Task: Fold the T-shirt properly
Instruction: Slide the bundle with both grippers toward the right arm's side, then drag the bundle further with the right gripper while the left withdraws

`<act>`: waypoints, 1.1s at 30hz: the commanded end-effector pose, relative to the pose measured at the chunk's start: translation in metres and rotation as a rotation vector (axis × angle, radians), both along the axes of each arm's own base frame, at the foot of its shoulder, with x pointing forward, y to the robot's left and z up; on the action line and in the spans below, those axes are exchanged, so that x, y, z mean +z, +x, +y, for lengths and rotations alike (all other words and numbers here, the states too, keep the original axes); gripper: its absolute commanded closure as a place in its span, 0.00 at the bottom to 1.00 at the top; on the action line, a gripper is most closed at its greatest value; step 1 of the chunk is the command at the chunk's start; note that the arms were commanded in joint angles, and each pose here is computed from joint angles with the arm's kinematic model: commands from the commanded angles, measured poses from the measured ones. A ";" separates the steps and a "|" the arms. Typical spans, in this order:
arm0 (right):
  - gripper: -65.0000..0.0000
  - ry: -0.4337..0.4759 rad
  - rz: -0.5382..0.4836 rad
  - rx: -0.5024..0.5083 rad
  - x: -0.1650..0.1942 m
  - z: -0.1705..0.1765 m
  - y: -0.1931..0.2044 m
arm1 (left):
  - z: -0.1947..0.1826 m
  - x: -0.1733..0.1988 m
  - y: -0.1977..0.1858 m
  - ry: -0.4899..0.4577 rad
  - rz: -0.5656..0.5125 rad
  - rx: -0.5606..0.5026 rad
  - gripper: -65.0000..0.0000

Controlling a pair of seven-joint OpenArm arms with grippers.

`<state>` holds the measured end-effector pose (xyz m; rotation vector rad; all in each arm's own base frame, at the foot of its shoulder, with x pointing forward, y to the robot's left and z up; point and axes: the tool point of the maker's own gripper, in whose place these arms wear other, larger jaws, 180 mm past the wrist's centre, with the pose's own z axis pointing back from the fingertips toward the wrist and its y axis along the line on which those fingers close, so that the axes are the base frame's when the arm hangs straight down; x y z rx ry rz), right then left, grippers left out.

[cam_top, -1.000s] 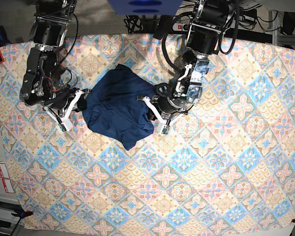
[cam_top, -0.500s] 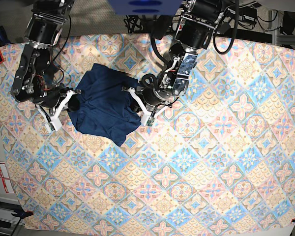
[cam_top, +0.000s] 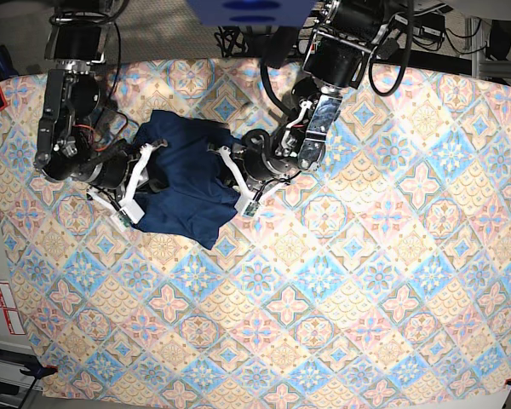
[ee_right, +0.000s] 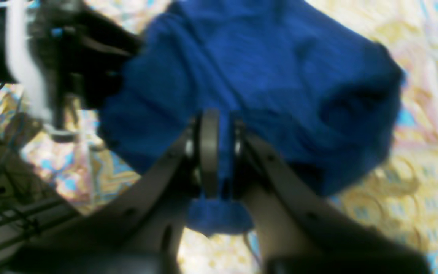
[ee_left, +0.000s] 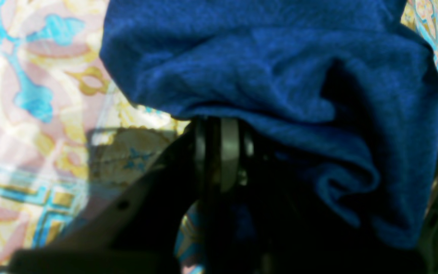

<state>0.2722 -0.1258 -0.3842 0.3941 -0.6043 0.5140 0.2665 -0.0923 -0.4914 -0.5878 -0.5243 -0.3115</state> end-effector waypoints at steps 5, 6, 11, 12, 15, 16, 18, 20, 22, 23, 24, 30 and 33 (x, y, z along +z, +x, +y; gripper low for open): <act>0.92 0.016 -0.048 0.092 0.013 0.026 0.002 | 0.045 -0.021 -0.048 0.187 0.112 -0.099 0.93; 0.92 0.017 -0.046 0.102 0.012 0.030 0.000 | 0.051 -0.015 -0.043 0.192 0.080 -0.089 0.93; 0.92 0.025 -0.032 0.166 0.008 0.049 -0.007 | 0.081 0.022 -0.028 0.197 -0.053 -0.029 0.98; 0.92 0.027 -0.027 0.177 0.007 0.052 -0.008 | 0.090 0.028 -0.024 0.198 -0.070 0.003 0.99; 0.92 0.020 0.014 0.196 -0.006 0.057 -0.014 | 0.115 0.041 -0.015 0.203 -0.101 0.088 0.99; 0.92 0.011 0.027 0.197 -0.011 0.057 -0.014 | 0.124 0.046 -0.011 0.206 -0.115 0.116 0.99; 0.92 0.007 0.045 0.214 -0.019 0.070 -0.011 | 0.139 0.052 -0.009 0.212 -0.127 0.161 0.99; 0.92 0.007 0.077 0.231 -0.033 0.082 -0.014 | 0.148 0.056 -0.006 0.217 -0.139 0.190 0.99; 0.92 0.002 0.129 0.262 -0.053 0.093 -0.026 | 0.155 0.062 -0.002 0.220 -0.155 0.210 0.99; 0.92 -0.009 0.150 0.281 -0.061 0.096 -0.030 | 0.157 0.064 0.000 0.220 -0.162 0.216 0.99; 0.92 -0.016 0.164 0.301 -0.066 0.100 -0.031 | 0.158 0.064 0.000 0.221 -0.164 0.221 0.99; 0.92 -0.051 0.234 0.462 -0.085 0.130 -0.061 | 0.160 0.068 0.005 0.223 -0.176 0.226 0.99; 0.92 -0.040 0.171 0.470 -0.069 0.135 -0.052 | 0.160 0.069 0.006 0.221 -0.180 0.227 0.99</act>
